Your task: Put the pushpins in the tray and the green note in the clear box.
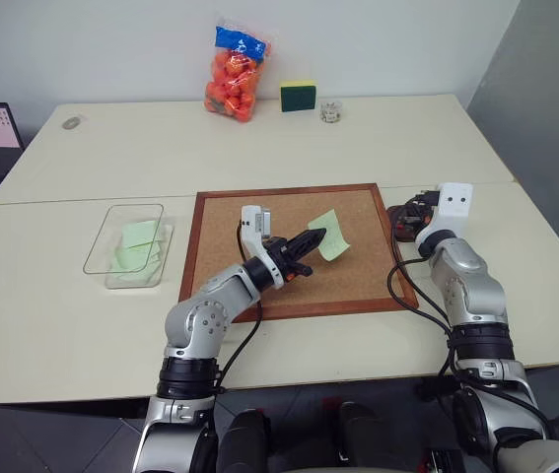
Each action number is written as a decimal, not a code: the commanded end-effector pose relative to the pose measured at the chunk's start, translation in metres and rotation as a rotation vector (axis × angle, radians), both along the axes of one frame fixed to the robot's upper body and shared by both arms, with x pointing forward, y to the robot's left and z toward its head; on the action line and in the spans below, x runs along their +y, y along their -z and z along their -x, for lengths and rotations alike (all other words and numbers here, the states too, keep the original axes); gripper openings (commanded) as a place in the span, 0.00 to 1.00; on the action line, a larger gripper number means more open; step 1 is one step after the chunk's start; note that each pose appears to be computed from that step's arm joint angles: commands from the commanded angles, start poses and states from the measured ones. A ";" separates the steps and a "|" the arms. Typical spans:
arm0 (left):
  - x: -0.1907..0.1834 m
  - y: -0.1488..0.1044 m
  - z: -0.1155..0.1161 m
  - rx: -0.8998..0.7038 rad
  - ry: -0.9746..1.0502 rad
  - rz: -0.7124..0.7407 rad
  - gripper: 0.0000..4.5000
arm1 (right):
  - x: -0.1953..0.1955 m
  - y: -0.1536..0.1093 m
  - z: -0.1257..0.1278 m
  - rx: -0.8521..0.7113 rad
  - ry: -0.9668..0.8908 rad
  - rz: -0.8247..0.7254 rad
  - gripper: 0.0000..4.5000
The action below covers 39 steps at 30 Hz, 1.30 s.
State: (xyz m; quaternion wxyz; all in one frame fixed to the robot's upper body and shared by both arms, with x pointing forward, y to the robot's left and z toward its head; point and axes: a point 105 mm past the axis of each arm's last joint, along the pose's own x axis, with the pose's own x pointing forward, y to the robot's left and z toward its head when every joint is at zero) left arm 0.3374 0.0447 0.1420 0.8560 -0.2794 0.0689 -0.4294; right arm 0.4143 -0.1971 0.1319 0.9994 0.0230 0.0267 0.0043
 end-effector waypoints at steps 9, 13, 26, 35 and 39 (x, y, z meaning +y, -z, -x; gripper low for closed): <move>-0.004 -0.015 0.004 -0.063 0.017 0.013 0.00 | -0.011 -0.018 -0.003 -0.057 0.034 -0.015 0.79; -0.004 -0.015 0.004 -0.064 0.017 0.012 0.00 | -0.007 -0.022 0.001 -0.082 0.004 0.012 0.99; 0.045 -0.029 -0.010 -0.181 -0.312 -0.147 0.00 | 0.078 -0.052 0.065 -0.278 -0.592 0.055 0.99; 0.139 -0.039 -0.007 -0.320 -1.005 -0.578 0.00 | 0.125 -0.061 0.100 -0.335 -0.877 0.037 0.99; 0.172 -0.051 0.007 -0.381 -1.233 -0.705 0.00 | 0.132 -0.064 0.101 -0.345 -0.908 0.019 0.99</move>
